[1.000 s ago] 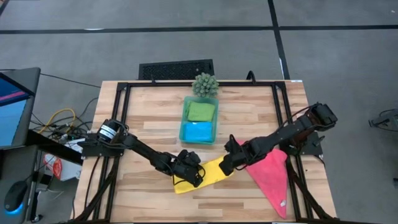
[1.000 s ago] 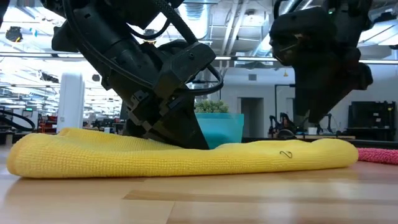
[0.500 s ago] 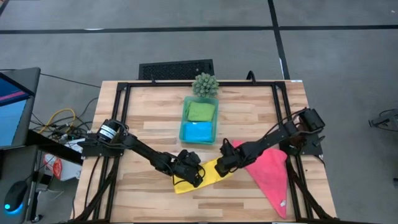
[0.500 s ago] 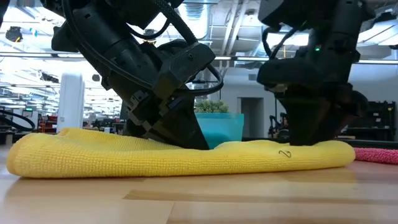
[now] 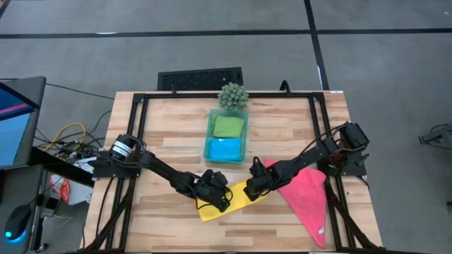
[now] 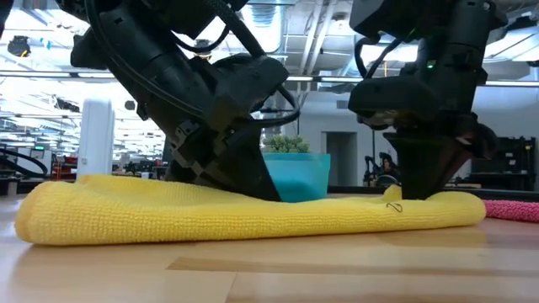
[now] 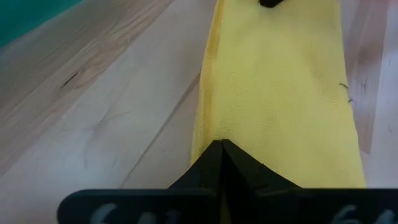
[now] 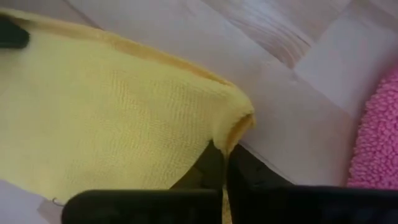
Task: Fold microfiber towels
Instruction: Fold the yellow micro fiber cloth
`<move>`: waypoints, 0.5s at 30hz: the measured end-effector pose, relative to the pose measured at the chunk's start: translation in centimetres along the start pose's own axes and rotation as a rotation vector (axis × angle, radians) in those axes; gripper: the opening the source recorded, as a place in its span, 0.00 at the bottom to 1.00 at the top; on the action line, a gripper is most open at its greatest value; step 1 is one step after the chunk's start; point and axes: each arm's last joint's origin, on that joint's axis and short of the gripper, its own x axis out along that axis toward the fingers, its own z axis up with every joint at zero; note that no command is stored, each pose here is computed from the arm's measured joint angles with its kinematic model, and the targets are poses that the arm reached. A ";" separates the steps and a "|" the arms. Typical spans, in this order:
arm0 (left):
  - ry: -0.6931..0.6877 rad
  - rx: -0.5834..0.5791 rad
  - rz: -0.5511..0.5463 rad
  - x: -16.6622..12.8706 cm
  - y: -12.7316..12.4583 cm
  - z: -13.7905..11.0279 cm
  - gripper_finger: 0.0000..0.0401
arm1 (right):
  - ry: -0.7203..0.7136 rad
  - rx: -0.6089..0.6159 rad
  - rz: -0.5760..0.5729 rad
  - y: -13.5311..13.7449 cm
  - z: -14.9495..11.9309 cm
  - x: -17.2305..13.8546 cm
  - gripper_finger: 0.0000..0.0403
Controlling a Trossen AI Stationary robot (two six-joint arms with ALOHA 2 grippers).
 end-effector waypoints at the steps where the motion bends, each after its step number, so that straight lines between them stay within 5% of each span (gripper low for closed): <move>1: 0.003 0.003 -0.003 -0.3 0.0 0.2 0.00 | 0.000 0.006 -0.001 0.0 0.0 0.0 0.06; 9: 0.028 0.179 -0.146 -4.1 -1.0 2.5 0.00 | 0.002 -0.022 0.000 0.1 -0.3 -0.1 0.02; 15: 0.166 0.209 -0.194 -2.8 -1.4 0.1 0.00 | 0.028 -0.029 0.025 0.7 -0.2 -0.8 0.02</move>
